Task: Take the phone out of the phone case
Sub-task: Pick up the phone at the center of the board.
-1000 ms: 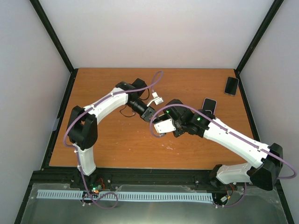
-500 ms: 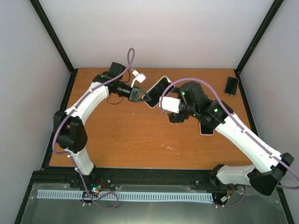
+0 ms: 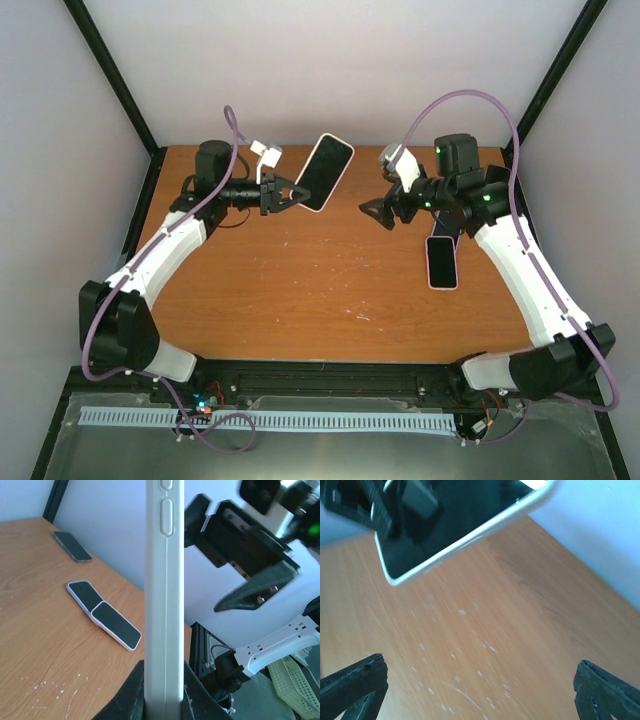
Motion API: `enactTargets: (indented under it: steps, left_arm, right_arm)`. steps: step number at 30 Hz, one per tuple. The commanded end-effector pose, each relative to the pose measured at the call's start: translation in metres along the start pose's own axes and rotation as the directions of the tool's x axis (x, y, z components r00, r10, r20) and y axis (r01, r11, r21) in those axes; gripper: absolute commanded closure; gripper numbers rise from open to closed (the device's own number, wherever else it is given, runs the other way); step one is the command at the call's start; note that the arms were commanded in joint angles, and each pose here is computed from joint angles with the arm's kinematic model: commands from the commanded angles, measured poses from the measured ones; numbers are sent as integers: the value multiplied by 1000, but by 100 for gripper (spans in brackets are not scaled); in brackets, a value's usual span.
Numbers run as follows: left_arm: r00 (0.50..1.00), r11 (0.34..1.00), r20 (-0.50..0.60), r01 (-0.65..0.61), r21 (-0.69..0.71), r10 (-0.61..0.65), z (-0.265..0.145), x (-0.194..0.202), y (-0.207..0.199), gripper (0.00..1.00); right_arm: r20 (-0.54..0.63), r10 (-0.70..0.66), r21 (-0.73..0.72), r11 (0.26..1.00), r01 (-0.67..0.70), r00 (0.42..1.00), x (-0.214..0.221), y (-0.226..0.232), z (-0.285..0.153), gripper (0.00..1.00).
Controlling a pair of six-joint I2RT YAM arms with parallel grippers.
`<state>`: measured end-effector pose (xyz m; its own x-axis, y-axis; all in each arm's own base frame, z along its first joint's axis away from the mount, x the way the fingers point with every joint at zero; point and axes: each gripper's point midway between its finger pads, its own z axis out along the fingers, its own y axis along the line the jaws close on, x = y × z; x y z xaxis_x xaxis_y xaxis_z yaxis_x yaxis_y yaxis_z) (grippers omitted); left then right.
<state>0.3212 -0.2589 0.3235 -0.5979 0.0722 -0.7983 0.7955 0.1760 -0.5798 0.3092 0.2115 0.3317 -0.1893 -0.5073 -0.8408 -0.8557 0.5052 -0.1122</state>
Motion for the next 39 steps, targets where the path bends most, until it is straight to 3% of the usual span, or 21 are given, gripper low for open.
enactTargets:
  steps: [1, 6, 13, 20, 26, 30, 39]
  left_arm:
    - [970, 984, 175, -175, 17, 169, -12, -39, -32, 99]
    - [972, 993, 217, -108, 48, 95, -11, -27, -29, 99]
    - [976, 994, 216, 12, 105, -35, 6, -1, -28, 99]
    - [971, 991, 227, 43, 125, -70, 10, 0, -28, 100]
    - [966, 990, 237, 70, 126, -99, 11, -2, -26, 99]
    - [964, 987, 236, 89, 130, -118, 12, 0, -23, 99]
    - [969, 980, 206, 103, 169, -137, 25, 6, -29, 99]
  right_arm:
    - [153, 339, -276, 917, -289, 928, -33, -1, 4, 0]
    - [184, 582, -447, 767, -460, 792, -45, -9, 19, 0]
    - [236, 721, -558, 649, -517, 652, -64, -6, 30, 0]
    - [157, 772, -603, 569, -560, 616, -69, 20, 49, 4]
    - [119, 834, -633, 482, -606, 538, -66, 21, 50, 27]
    - [126, 847, -643, 466, -608, 516, -64, 20, 52, 41]
    - [117, 858, -658, 445, -607, 501, -67, 23, 58, 46]
